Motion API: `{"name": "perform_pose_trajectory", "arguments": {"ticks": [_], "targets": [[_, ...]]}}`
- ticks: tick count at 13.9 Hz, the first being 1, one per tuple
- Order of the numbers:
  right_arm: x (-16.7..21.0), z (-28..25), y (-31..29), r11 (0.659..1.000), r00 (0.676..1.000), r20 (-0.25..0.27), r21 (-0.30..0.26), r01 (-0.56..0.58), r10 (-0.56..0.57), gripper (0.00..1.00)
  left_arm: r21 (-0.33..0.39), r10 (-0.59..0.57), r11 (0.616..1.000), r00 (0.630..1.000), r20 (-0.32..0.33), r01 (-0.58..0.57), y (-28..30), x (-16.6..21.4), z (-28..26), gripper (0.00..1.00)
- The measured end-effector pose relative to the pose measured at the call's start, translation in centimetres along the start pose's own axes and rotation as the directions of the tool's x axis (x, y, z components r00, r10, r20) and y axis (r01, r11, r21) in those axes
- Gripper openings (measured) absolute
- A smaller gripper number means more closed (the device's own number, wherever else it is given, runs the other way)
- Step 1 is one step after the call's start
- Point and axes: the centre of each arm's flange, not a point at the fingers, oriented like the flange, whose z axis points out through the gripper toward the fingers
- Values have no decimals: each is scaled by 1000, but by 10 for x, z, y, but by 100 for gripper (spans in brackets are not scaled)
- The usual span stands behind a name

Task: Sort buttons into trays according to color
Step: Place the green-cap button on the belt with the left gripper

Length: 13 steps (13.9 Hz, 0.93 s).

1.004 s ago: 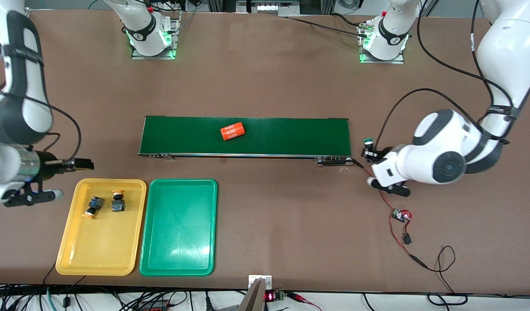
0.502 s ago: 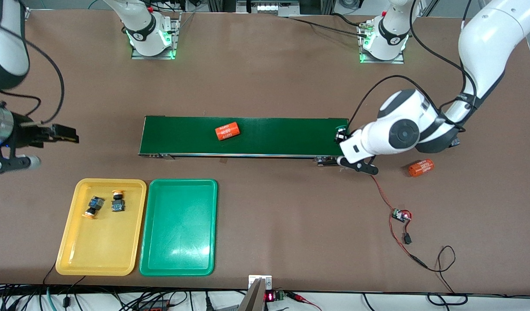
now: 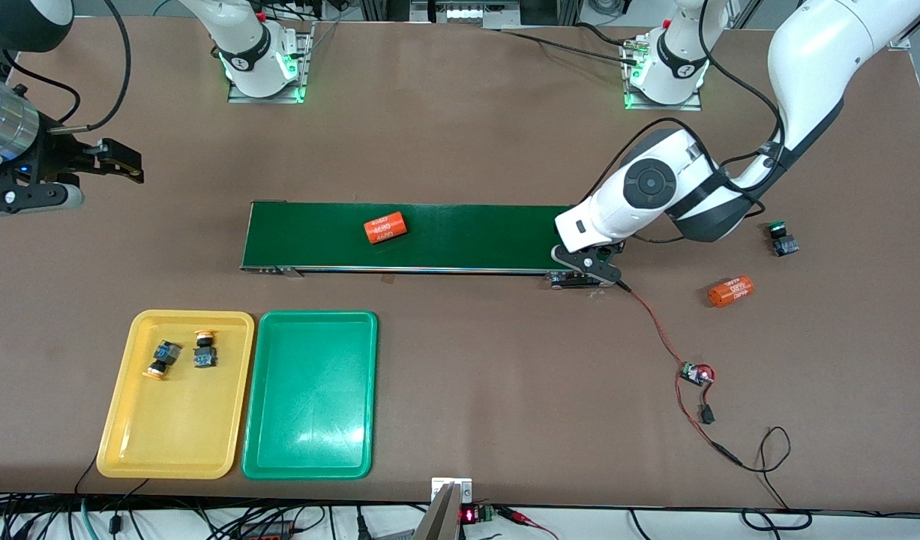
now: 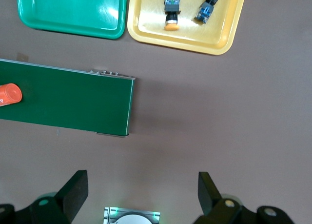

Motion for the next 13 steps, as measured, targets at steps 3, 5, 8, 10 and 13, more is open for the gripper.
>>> {"name": "perform_pose_trajectory", "arguments": {"ticks": [3, 5, 8, 10, 13], "targets": [[3, 7, 1, 1000, 1000, 7, 1, -1, 1, 100, 13, 39, 999, 999, -31, -39, 10, -1, 5, 49], [3, 7, 1, 1000, 1000, 6, 1, -1, 1, 100, 10, 48, 999, 998, -31, -47, 13, -3, 10, 49], [3, 7, 2, 1000, 1000, 6, 1, -4, 4, 100, 12, 56, 998, 998, -16, -55, 16, -8, 18, 49], [3, 7, 4, 1000, 1000, 5, 2, -7, 7, 100, 16, 59, 998, 998, -1, -59, 16, -10, 28, 49], [3, 8, 5, 1000, 1000, 4, 2, -11, 11, 100, 20, 68, 997, 998, 11, -68, 21, -10, 40, 55]]}}
